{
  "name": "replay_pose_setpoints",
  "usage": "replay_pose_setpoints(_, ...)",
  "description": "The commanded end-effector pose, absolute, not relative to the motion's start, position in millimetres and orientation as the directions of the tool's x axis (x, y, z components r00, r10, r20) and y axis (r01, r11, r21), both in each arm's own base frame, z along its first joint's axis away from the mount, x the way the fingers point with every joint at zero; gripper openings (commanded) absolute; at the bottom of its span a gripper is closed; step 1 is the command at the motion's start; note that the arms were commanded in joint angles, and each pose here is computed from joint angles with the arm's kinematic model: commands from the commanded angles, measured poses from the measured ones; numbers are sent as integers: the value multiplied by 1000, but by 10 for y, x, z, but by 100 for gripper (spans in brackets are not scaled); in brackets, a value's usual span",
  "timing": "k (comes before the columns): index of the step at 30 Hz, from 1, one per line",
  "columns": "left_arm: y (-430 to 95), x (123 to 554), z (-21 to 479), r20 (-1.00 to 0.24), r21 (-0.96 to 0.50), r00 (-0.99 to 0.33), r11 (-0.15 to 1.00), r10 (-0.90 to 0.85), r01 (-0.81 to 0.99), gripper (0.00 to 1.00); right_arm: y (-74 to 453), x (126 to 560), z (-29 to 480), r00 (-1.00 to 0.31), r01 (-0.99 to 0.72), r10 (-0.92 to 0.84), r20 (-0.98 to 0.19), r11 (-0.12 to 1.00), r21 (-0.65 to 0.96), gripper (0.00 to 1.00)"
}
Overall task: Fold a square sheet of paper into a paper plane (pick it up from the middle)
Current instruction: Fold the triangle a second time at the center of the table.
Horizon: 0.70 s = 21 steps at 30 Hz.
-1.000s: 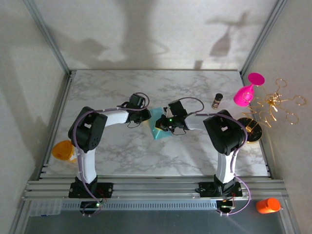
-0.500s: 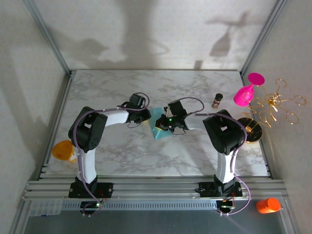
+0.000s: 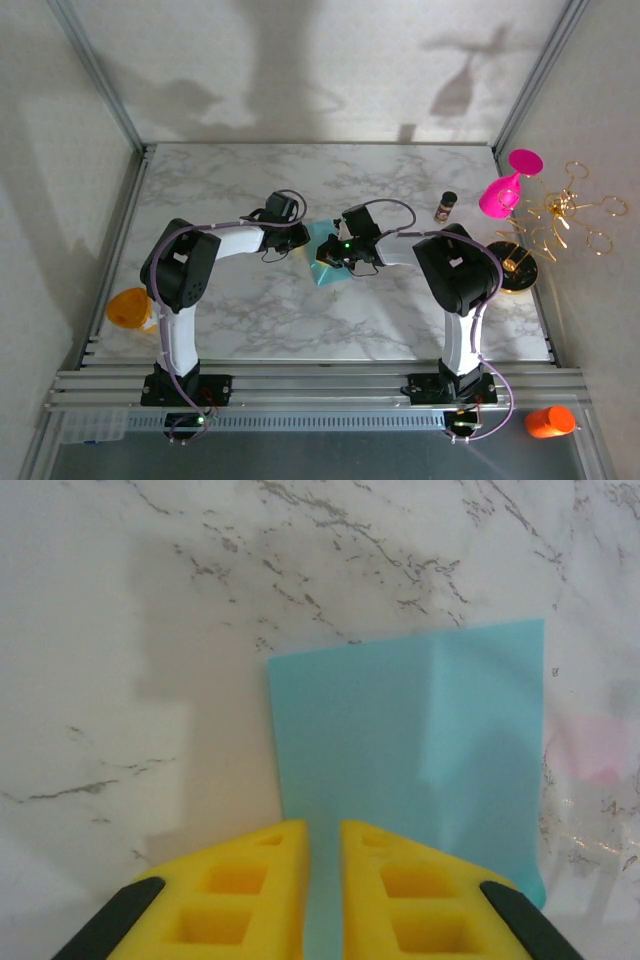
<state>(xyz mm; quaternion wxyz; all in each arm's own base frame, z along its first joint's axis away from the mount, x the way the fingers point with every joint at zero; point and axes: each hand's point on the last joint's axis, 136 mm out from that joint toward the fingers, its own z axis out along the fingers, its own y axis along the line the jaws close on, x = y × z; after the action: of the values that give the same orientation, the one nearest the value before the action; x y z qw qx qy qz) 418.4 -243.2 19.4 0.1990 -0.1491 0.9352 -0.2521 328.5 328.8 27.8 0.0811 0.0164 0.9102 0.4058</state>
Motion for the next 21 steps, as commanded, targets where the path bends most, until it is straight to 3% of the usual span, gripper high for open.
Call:
replay_pose_setpoints(1, -2388, 4094, -39, -259, -485, -896, 850, -362, -204, 17, 3340, 3311, 274, -986, -39, 94, -138, 672, 739, 0)
replay_pose_setpoints(21, -2378, 4090, -38, -259, -485, -892, 848, -371, -212, 17, 3264, 3330, 259, -980, -27, 123, -156, 695, 718, 0)
